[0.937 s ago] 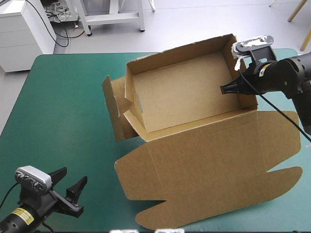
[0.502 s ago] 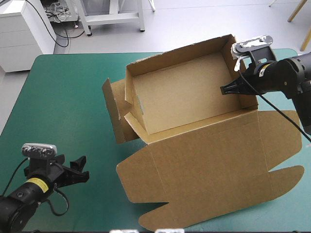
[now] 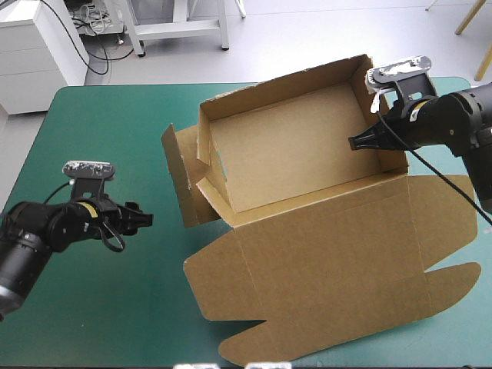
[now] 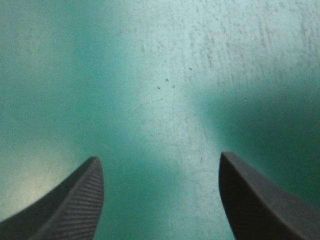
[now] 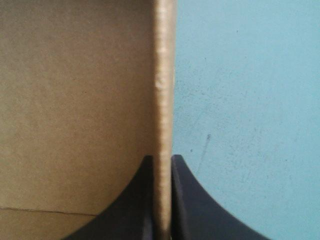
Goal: Fold the box
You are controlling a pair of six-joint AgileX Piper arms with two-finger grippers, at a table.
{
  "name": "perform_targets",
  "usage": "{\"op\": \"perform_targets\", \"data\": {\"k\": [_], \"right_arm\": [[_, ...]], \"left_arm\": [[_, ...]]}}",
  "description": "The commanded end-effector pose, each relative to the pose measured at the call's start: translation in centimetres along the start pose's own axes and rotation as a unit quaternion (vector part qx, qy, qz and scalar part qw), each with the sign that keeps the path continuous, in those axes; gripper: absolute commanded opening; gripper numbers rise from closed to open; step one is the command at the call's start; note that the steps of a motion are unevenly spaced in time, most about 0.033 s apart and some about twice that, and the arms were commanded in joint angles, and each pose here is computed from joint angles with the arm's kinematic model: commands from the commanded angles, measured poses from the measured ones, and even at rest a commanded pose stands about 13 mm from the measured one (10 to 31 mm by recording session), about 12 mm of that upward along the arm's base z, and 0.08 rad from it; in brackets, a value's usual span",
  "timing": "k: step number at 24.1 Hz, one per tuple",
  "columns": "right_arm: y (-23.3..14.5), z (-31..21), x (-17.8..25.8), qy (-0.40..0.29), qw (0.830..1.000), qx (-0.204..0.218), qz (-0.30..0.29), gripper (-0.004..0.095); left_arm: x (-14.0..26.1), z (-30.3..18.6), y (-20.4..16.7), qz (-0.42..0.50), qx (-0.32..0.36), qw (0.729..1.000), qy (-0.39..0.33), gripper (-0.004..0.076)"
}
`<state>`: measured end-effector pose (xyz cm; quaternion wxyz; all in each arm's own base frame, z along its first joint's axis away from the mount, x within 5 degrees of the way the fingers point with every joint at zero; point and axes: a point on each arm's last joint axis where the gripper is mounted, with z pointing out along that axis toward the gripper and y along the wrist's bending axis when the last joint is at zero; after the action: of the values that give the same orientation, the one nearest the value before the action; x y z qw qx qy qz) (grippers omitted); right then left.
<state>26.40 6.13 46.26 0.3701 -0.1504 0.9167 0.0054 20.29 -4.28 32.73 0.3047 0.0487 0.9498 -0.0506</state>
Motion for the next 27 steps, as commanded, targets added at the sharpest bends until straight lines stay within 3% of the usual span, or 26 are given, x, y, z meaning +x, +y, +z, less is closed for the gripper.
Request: {"op": "perform_targets", "data": {"k": [1,5,8,16,23,27], "right_arm": [[-0.3,-2.4,-0.6,-0.062,0.998,0.007,0.005,-0.0022],[-0.3,-2.4,-0.6,-0.062,0.998,0.007,0.005,-0.0021],[-0.3,-2.4,-0.6,-0.062,0.998,0.007,0.005,-0.0022],[-0.3,-2.5,-0.6,-0.063,0.998,0.008,0.005,-0.0022],[-0.3,-1.5,-1.0,-0.065,0.998,0.007,0.009,-0.0021],[-0.3,0.3,-1.3,-0.046,0.999,0.006,0.009,-0.0021]], "left_arm": [[-3.0,-0.3,1.4,-0.026,0.029,0.999,-0.032,0.0474],[-4.4,1.1,3.7,-0.037,0.076,0.995,-0.047,0.0474],[-4.9,3.8,5.0,-0.049,0.16,0.983,-0.073,0.0474],[-3.2,11.1,4.5,-0.105,0.313,0.938,-0.105,0.0474],[-3.8,10.0,2.8,-0.104,0.455,0.873,-0.145,0.0474],[-4.0,9.1,2.4,-0.104,0.502,0.844,-0.159,0.0474]]}}
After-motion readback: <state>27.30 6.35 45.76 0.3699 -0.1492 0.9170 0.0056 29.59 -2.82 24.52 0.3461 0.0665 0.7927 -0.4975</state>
